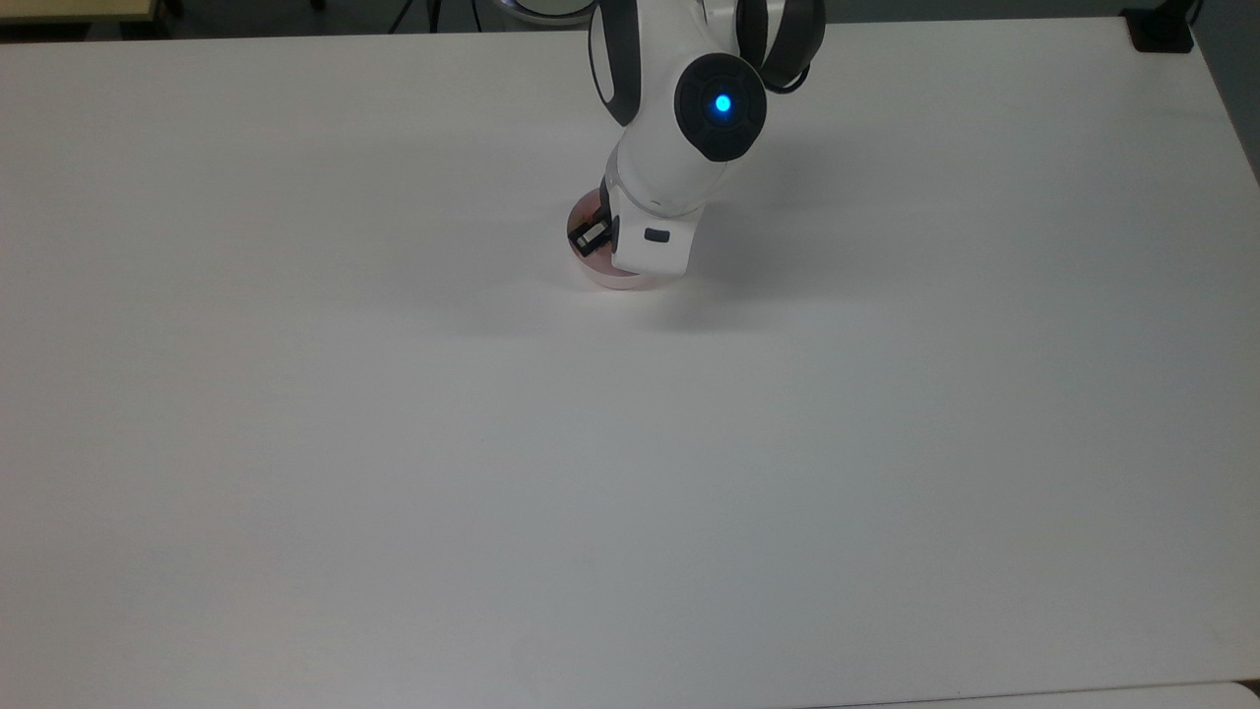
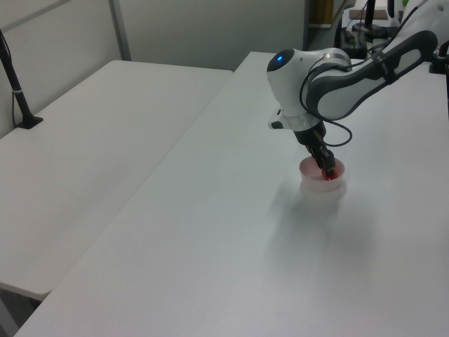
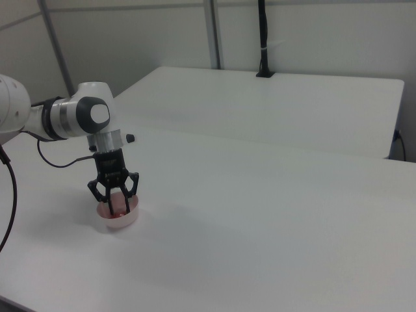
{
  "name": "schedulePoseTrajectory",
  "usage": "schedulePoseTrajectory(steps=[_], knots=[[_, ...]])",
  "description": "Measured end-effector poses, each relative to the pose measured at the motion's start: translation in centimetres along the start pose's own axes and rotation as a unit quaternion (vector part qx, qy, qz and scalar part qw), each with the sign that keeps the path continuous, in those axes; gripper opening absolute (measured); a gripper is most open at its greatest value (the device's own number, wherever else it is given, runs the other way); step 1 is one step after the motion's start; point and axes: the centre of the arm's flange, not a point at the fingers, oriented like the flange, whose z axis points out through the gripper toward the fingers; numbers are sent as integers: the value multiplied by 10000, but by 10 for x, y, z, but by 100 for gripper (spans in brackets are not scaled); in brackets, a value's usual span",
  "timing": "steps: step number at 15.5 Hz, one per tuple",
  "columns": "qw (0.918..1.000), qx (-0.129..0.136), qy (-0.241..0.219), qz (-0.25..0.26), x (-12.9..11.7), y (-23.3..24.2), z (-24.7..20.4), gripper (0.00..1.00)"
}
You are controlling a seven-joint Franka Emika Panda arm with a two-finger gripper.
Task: Pick up strawberry from bowl
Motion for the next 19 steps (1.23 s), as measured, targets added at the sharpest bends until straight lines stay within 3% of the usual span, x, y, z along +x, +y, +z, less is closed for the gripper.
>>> schedulePoseTrajectory(steps=[3,5,8,9,11,14,19], knots=[[10000,-3,8,2,-1,0,-2,42],[10000,-17,37,15,-1,0,-5,35],[9999,-41,88,26,-2,1,-11,34],[9999,-42,93,26,-2,1,-12,39],[10000,-24,45,-58,-4,1,-11,59],[9985,-77,-65,-534,-6,3,-10,89],[9973,-191,-181,-687,-8,5,-7,78]])
